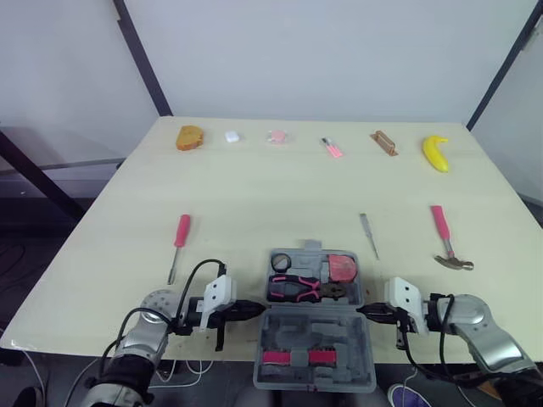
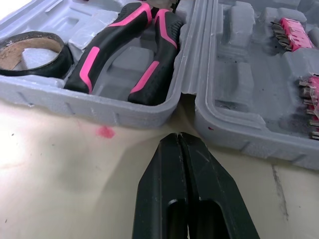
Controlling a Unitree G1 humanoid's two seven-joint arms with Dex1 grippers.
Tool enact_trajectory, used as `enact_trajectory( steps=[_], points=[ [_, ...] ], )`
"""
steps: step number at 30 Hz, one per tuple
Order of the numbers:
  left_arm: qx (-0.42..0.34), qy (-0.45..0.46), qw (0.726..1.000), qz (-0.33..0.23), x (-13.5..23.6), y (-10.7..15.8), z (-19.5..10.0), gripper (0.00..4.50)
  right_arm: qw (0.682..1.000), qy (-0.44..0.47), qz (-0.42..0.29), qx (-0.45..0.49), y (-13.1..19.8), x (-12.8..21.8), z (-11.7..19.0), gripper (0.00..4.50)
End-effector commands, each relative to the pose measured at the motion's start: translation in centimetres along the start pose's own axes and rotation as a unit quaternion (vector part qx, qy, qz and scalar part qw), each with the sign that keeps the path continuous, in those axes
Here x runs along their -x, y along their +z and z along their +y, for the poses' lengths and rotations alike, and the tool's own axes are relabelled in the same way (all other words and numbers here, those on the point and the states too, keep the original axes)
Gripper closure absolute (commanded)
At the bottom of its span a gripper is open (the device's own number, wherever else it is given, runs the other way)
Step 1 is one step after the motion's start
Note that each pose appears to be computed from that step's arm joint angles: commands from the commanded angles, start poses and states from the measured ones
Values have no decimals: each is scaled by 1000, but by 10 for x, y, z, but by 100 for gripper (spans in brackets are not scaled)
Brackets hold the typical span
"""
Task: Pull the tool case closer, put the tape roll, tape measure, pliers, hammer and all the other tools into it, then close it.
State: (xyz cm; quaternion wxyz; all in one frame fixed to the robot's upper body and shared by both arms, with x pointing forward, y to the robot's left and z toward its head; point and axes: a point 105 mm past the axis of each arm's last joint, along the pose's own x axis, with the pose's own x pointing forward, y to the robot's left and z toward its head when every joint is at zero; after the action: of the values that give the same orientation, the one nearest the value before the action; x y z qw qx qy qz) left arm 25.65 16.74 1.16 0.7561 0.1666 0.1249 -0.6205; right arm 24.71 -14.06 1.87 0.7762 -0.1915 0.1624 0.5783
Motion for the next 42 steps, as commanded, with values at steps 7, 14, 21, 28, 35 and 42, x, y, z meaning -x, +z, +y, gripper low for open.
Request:
enact_trajectory(
  steps=[7,14,21,28,35,42],
  points=[
    [-16,-18,1000,0,-11,7,1,443,999,-6,-33,16,19,-2,-3,450],
    [-24,1,1000,-10,-11,15,11,443,998,-19,-51,6,25,-3,-7,450],
    [-32,26,999,-15,-11,24,24,443,998,-32,-55,4,26,-1,-15,450],
    [-35,32,999,-14,-13,27,30,443,997,-46,-60,9,27,-3,-23,450],
    [-38,37,998,-14,-15,30,35,443,996,-60,-63,15,29,-7,-30,450],
    [-41,53,998,6,-14,25,45,443,995,-74,-58,24,28,-14,-38,450]
  ],
)
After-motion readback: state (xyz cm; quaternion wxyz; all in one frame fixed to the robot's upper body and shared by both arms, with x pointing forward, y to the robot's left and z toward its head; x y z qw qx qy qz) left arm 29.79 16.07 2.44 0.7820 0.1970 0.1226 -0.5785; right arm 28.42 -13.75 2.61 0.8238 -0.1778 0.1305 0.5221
